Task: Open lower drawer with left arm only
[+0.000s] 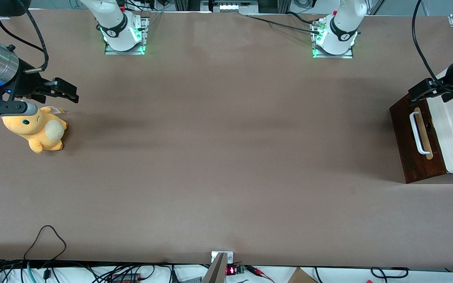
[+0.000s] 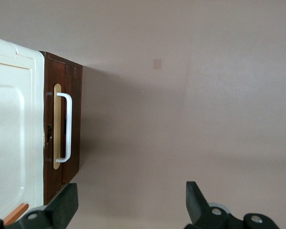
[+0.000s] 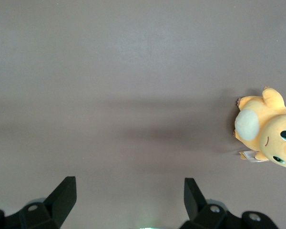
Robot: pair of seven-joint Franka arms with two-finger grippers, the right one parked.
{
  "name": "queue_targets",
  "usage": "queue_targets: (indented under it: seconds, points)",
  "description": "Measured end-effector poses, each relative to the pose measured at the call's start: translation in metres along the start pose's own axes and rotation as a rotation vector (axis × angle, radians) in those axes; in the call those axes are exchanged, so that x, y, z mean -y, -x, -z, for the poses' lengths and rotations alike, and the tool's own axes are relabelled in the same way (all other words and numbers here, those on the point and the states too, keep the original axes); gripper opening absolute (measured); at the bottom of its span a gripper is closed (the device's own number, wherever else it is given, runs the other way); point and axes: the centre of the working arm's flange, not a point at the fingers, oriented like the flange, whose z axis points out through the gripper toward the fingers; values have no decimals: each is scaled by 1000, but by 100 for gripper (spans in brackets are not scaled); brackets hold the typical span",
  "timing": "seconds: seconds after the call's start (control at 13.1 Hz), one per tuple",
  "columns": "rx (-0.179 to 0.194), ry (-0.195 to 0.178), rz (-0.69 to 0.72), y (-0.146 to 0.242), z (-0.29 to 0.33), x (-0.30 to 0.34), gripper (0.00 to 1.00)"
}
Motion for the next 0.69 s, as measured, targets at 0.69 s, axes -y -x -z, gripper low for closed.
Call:
queue_targets:
  seconds: [0.69]
  points:
    - [5,-1,6,2,2,4,100]
